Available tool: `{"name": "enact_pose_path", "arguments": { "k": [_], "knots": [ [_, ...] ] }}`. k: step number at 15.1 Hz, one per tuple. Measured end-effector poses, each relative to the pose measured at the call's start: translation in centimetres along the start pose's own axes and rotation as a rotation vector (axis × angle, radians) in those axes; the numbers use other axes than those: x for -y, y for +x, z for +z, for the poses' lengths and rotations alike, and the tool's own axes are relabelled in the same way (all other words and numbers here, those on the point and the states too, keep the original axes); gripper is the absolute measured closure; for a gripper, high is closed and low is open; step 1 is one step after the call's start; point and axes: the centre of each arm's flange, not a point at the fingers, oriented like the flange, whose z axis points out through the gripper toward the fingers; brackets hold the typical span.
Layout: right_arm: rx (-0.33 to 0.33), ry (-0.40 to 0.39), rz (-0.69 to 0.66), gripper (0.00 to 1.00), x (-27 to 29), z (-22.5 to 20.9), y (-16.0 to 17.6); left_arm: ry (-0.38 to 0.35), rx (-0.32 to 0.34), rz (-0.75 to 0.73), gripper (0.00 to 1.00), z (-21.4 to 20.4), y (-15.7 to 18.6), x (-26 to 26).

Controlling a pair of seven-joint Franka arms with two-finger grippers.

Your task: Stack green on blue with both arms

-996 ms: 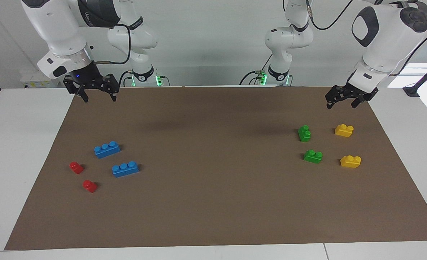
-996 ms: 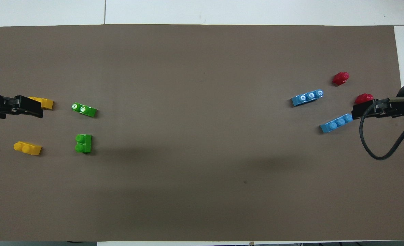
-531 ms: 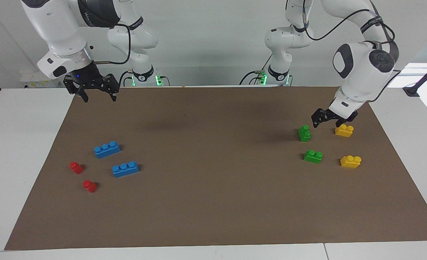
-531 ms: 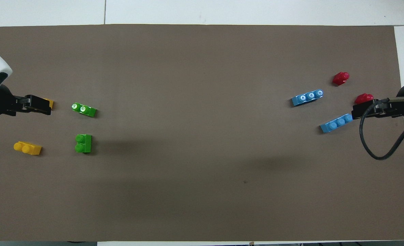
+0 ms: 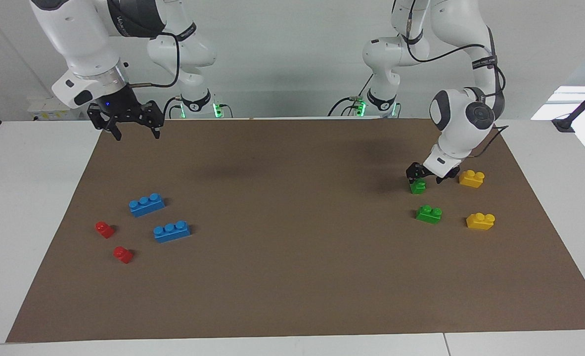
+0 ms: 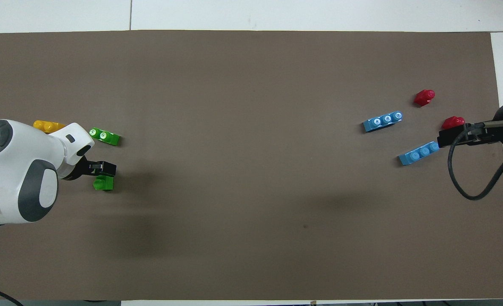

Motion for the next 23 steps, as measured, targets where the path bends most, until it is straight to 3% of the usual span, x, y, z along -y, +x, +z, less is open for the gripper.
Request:
{"name": "enact_pose_path", "arguments": {
  "k": [2, 6, 7, 10, 11, 13, 15, 23],
  "knots": [
    [-0.052, 0.007, 0.027, 0.0, -1.5, 0.8, 1.3, 0.0, 0.001, 0.001, 0.0, 1.3, -0.6, -0.1],
    [-0.019, 0.111, 0.235, 0.0, -6.9, 7.1, 6.0, -0.001, 0.01, 0.002, 0.1, 2.1, -1.1, -0.1],
    [0.001, 0.135, 0.332, 0.0, -7.8, 9.0, 7.5, -0.001, 0.011, 0.002, 0.18, 2.1, -1.1, -0.1],
    [0.08, 0.229, 0.718, 0.0, -6.9, 13.6, 11.0, -0.001, 0.019, -0.033, 0.59, 2.4, -1.3, -0.2],
    [0.109, 0.253, 0.838, 0.0, -6.0, 14.2, 11.4, -0.001, 0.019, -0.071, 0.66, 2.4, -1.3, -0.2],
    [0.142, 0.268, 1.063, 0.0, -5.0, 14.7, 12.0, 0.0, 0.024, -0.146, 0.66, 2.3, -1.4, -0.4],
    [0.167, 0.266, 1.171, 0.0, -4.9, 15.6, 12.3, 0.001, 0.036, -0.276, 0.66, 1.4, -1.0, -1.2],
    [0.332, 0.317, 1.278, 0.0, -5.7, 22.8, 12.6, 0.004, 0.078, -0.824, 0.66, -9.0, 0.6, -4.4]
  ]
}}
